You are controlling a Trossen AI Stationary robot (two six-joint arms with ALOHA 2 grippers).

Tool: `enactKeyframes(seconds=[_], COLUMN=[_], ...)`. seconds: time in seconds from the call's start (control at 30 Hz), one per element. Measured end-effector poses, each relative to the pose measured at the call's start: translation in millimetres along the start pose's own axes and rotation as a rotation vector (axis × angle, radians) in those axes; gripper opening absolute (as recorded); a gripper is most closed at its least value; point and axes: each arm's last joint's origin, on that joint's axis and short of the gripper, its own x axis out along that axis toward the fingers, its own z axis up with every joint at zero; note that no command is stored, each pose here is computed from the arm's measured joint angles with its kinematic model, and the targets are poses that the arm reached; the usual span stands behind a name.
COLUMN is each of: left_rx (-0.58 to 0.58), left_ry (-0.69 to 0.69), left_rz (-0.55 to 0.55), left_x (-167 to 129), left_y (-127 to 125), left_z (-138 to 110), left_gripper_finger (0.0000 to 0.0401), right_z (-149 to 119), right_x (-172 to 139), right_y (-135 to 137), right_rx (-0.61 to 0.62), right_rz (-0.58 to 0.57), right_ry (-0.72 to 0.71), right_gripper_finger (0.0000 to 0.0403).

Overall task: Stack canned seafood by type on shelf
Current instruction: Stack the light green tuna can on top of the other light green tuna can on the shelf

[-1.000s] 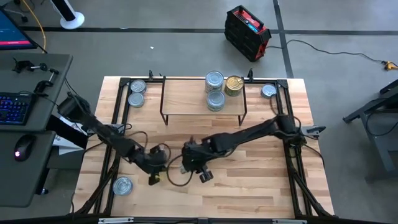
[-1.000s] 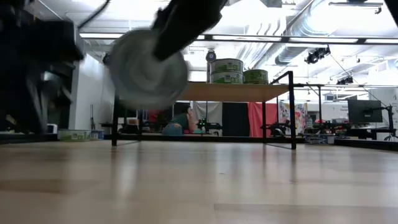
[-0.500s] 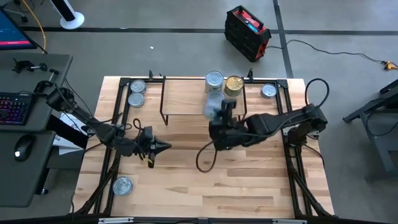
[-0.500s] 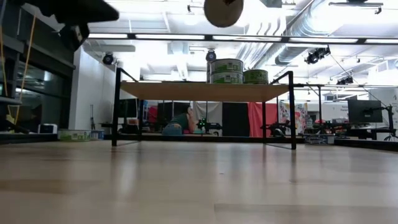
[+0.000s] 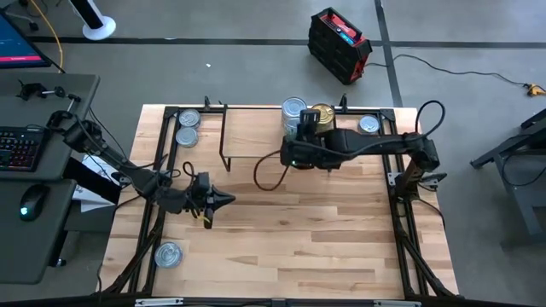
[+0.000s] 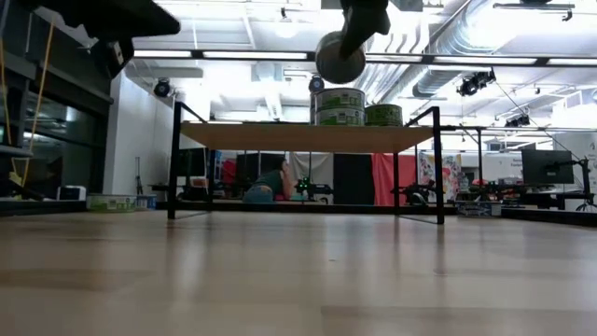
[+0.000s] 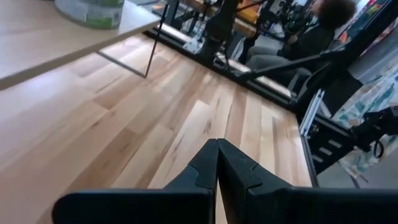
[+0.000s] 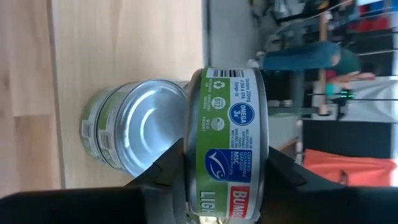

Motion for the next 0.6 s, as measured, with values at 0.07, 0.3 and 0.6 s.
enactKeyframes(seconds=[0.07, 0.3, 0.6], left_rx=[0.006, 0.02, 0.027], left_ry=[0.02, 0.053, 0.06], left_rz=[0.007, 0.021, 0.026], left_x=[-0.7, -1.9, -2.0], left_y=[0.7, 2.2, 2.8], left_z=[-2.6, -6.8, -7.5], left_gripper_finger=[0.0001, 0.0001, 0.0001], right_z=[-0.7, -4.9, -6.6], right_x=[3.9, 14.7, 23.2], right_y=[-2.4, -8.5, -13.7], right_rx=[0.007, 0.024, 0.085], right_rz=[0.03, 0.112, 0.195], right_ry=[0.0, 0.015, 0.008], right_gripper_finger=[0.0129, 0.0146, 0.0149])
